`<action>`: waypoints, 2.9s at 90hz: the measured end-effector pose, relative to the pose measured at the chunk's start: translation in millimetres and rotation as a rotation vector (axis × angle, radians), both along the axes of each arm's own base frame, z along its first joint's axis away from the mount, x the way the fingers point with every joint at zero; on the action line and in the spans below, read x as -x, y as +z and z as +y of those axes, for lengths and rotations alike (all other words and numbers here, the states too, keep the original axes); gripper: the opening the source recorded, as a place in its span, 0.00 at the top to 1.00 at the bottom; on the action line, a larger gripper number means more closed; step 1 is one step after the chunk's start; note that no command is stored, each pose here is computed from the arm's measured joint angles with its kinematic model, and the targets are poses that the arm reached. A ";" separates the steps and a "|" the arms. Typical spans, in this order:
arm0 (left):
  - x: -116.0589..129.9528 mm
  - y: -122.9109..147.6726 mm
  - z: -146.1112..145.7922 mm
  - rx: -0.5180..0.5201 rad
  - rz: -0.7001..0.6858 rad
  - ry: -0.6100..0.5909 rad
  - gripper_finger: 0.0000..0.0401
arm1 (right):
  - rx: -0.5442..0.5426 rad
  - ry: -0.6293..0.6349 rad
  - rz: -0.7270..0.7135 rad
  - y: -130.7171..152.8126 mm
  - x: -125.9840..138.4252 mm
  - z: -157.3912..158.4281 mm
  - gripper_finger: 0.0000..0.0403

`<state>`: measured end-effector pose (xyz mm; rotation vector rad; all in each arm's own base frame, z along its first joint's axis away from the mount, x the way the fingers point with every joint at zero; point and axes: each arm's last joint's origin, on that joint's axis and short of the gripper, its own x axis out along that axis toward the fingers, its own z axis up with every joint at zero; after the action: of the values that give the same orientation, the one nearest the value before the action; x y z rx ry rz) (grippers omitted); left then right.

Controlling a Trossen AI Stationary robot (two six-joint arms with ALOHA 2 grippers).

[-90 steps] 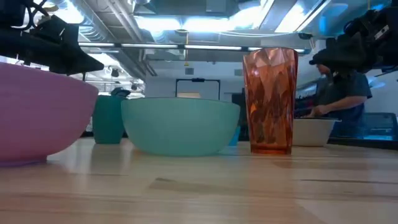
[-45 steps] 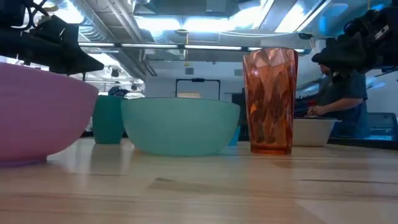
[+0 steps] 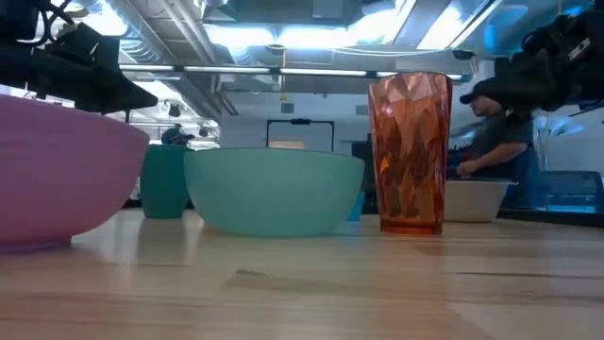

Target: Nest bowls inside each other

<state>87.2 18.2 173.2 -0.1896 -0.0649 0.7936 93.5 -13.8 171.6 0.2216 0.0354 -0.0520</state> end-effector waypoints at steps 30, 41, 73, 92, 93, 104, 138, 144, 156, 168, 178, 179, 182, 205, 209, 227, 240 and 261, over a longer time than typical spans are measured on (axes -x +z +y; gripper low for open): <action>0.0 0.0 0.0 0.000 0.000 0.000 1.00 | 0.000 0.000 0.000 0.0 0.0 0.0 1.00; 0.0 0.0 0.0 0.000 0.000 0.000 1.00 | 0.000 0.000 0.000 0.0 0.0 0.0 1.00; 0.0 0.0 0.0 0.000 0.000 0.000 1.00 | 0.000 0.000 0.000 0.0 0.0 0.0 1.00; 0.0 -0.1 0.0 0.000 0.000 0.000 1.00 | 0.000 0.000 0.000 0.0 0.0 0.0 1.00; 0.0 0.0 0.0 0.000 0.000 0.000 1.00 | 0.000 0.000 0.000 0.0 0.0 0.0 1.00; 0.0 0.1 0.0 0.000 0.000 0.000 1.00 | 0.000 0.000 0.000 0.0 0.0 0.0 1.00; 0.0 0.1 0.0 0.000 0.000 0.000 1.00 | 0.000 0.000 0.000 0.0 0.0 0.0 1.00; 0.0 -0.1 0.0 0.000 0.000 -0.001 1.00 | 0.000 0.000 0.000 0.0 0.0 0.0 1.00; 0.0 0.0 0.0 0.000 0.000 0.000 1.00 | 0.000 0.000 -0.001 0.0 0.0 0.0 1.00; 0.0 0.0 0.0 0.000 0.000 0.000 1.00 | 0.012 0.000 -0.005 0.5 0.0 0.0 1.00; 0.0 0.0 0.0 0.000 0.000 -0.001 1.00 | 0.012 0.001 -0.004 0.4 0.0 0.0 1.00; 0.0 0.0 0.0 0.000 0.000 -0.001 1.00 | 0.012 0.001 -0.004 0.4 -0.1 0.0 1.00; 0.0 0.1 0.0 0.000 0.000 0.000 1.00 | 0.012 0.000 -0.004 0.4 0.0 0.0 1.00; 0.0 0.1 0.0 0.000 0.000 0.000 1.00 | 0.014 -0.007 -0.008 0.8 0.0 -0.2 1.00; 0.0 0.0 0.0 0.000 0.000 0.000 1.00 | 0.014 -0.008 -0.008 0.9 0.0 -0.3 1.00; 0.0 0.1 0.0 0.000 0.000 0.000 1.00 | 0.015 -0.012 -0.007 0.7 0.0 -0.4 1.00; 0.0 0.0 0.0 0.000 0.000 0.000 1.00 | 0.070 -0.280 0.014 -0.1 1.4 -8.0 1.00; 0.0 0.1 0.0 0.000 0.000 0.000 1.00 | 0.082 -0.541 -0.004 2.9 4.2 -14.9 1.00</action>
<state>87.1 18.2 173.3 -0.1898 -0.0653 0.7936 89.3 -28.7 174.4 0.1444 -0.0316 -0.5910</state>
